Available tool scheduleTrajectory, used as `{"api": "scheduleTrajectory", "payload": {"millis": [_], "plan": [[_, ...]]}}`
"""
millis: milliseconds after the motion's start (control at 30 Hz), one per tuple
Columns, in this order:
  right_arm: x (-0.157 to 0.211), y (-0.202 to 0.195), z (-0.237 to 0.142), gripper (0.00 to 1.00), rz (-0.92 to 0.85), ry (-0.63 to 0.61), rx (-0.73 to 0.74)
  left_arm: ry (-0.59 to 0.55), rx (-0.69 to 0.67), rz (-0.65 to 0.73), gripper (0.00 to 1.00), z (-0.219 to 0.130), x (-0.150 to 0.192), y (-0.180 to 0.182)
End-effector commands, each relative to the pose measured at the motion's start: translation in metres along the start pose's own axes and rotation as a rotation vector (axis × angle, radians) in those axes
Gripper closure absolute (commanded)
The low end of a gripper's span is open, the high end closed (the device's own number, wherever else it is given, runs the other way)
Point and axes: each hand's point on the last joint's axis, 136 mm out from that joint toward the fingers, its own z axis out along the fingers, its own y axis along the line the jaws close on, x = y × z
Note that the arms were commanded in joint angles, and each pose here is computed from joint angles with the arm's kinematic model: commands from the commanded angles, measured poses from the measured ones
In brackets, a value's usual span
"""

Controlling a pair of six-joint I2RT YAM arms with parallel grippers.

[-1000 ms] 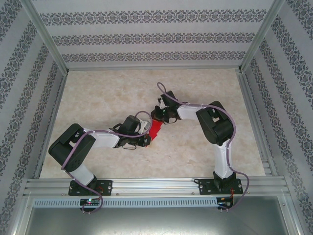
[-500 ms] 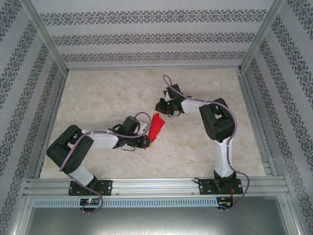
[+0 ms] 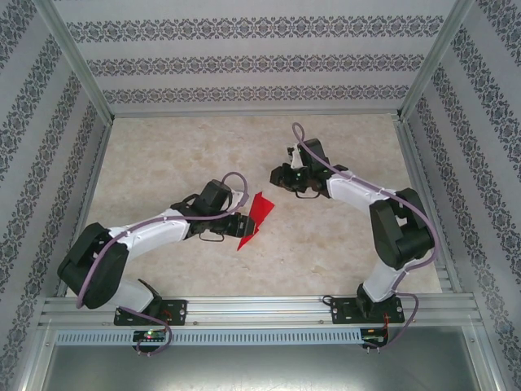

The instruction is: Fold a paper plane with a square sheet of paper (pick it up from the middle)

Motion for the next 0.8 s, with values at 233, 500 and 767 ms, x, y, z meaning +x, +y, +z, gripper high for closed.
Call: {"api": "scheduleTrajectory", "payload": {"millis": [233,500,767], "plan": [[0.041,-0.017,-0.028,0.67,-0.011,0.036,0.029,0.121,-0.193,0.073,0.43,0.012,0.017,0.014],[0.06,-0.027,-0.036,0.66,0.007,0.048,0.043,0.144,-0.346,0.076,0.53,0.026,0.015,0.042],[0.07,-0.035,-0.037,0.65,0.019,0.057,0.056,0.163,-0.37,0.089,0.63,0.033,0.017,0.048]]}}
